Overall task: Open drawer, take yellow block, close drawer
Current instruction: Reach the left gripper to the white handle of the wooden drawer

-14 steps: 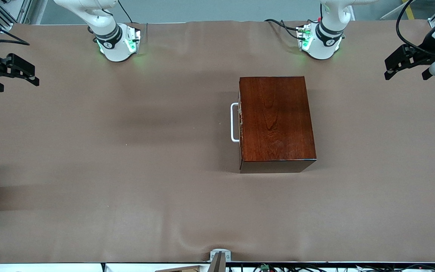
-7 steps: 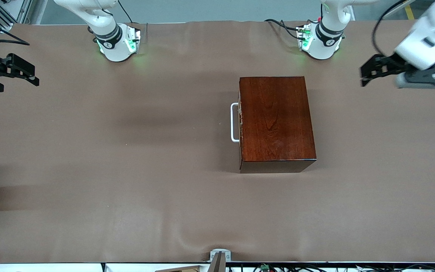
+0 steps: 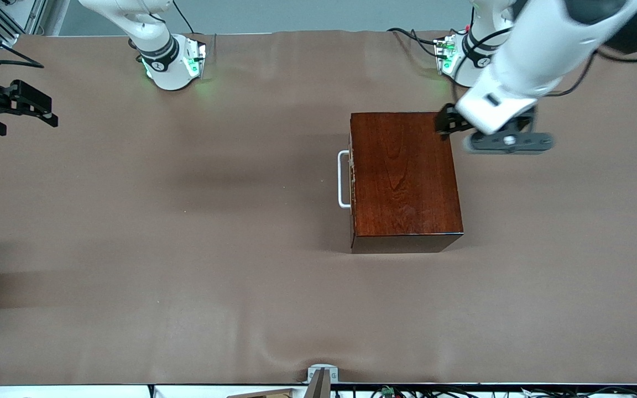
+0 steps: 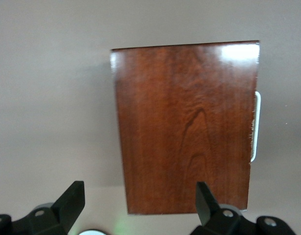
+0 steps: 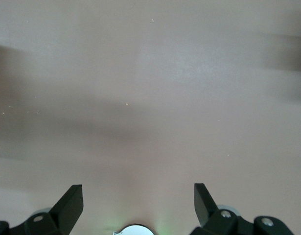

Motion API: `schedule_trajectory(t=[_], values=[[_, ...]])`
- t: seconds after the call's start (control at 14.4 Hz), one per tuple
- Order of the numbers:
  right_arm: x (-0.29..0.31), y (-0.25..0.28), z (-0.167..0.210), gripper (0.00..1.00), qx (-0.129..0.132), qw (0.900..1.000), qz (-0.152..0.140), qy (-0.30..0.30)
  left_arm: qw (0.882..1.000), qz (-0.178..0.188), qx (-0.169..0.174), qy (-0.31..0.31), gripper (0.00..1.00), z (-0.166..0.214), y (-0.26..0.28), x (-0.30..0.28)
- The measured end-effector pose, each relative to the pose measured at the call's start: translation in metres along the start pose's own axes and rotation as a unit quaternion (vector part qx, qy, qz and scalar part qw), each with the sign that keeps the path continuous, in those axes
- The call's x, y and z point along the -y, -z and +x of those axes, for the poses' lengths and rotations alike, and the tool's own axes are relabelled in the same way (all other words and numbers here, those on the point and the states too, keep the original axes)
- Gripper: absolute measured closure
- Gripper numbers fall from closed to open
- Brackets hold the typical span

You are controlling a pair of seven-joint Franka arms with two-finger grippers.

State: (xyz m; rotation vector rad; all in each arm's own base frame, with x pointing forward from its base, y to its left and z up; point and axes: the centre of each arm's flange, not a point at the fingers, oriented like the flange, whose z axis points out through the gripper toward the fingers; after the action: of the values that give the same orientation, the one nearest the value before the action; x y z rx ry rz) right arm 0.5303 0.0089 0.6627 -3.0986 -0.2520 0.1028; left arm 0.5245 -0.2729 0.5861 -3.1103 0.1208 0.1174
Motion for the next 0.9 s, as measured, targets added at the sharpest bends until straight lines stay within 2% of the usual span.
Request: schedule_trajectory(t=[0.14,0.49,0.69,0.9], values=[[0.0,0.0,0.0,0.0,0.0,1.0,0.0,0.0,1.0,0.002,-0.007,-0.004,0.0,0.002,-0.018,-0.039],[0.0,0.0,0.0,0.0,0.0,1.0,0.0,0.0,0.998,0.003,-0.027,0.048,0.0,0.01,-0.056,-0.134],[0.0,0.0,0.0,0.0,0.0,1.0,0.0,0.0,0.997,-0.011,-0.035,0.063,0.0,0.015,-0.083,-0.177],[0.001,0.0,0.0,0.0,0.0,1.0,0.0,0.001,0.997,-0.008,-0.04,0.068,0.0,0.014,-0.119,-0.212]])
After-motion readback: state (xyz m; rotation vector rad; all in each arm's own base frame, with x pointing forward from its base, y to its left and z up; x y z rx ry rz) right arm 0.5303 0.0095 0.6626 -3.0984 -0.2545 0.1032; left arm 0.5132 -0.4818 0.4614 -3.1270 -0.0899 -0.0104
